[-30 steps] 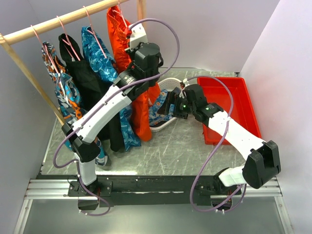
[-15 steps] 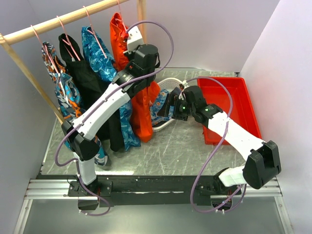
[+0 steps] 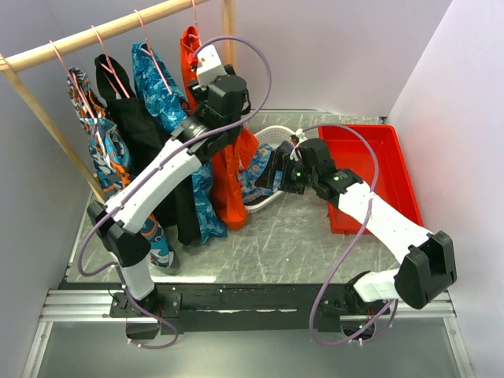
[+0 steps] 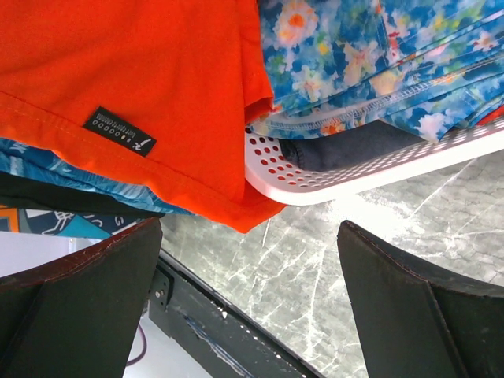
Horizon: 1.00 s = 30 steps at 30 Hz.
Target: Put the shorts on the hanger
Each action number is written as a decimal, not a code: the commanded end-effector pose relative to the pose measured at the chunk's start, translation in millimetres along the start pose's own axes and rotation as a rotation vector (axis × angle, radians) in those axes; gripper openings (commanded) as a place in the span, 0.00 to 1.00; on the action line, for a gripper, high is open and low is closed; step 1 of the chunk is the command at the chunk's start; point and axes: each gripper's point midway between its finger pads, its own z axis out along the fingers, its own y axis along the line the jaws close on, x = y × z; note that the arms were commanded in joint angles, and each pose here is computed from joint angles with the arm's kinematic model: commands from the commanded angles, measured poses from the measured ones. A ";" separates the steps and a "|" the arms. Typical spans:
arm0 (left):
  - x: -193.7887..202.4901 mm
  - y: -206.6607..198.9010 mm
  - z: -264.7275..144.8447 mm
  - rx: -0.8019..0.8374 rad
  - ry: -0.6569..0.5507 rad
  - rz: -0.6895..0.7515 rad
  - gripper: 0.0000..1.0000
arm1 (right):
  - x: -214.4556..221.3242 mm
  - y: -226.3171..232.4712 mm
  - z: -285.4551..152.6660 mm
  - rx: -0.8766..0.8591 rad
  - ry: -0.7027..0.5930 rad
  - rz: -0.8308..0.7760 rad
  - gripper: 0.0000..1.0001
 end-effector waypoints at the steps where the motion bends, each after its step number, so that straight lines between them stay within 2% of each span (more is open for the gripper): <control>1: -34.1 -2.2 -19.2 0.095 -0.007 -0.095 0.82 | -13.3 12.1 -19.4 -0.018 -0.076 -0.041 1.00; 4: -31.6 -4.0 -28.5 0.149 0.022 -0.097 0.99 | -16.6 14.2 -26.1 -0.018 -0.100 -0.048 1.00; 6: -23.8 -3.7 -32.1 0.171 0.044 -0.084 0.97 | -20.0 15.3 -31.7 -0.018 -0.122 -0.049 1.00; 16: -33.7 -14.2 -82.3 0.314 0.068 -0.043 0.96 | -20.1 12.0 -42.8 -0.007 -0.164 -0.055 1.00; 20: -31.6 -23.8 -108.1 0.369 0.088 0.002 0.97 | -26.9 4.9 -55.7 0.040 -0.226 -0.036 1.00; 28: 25.1 -41.9 -168.8 0.527 0.245 0.046 0.96 | -29.8 -26.5 -97.4 0.153 -0.429 0.087 1.00; 30: 54.2 -37.1 -176.8 0.537 0.288 0.072 0.96 | -28.9 -33.5 -105.0 0.165 -0.473 0.113 1.00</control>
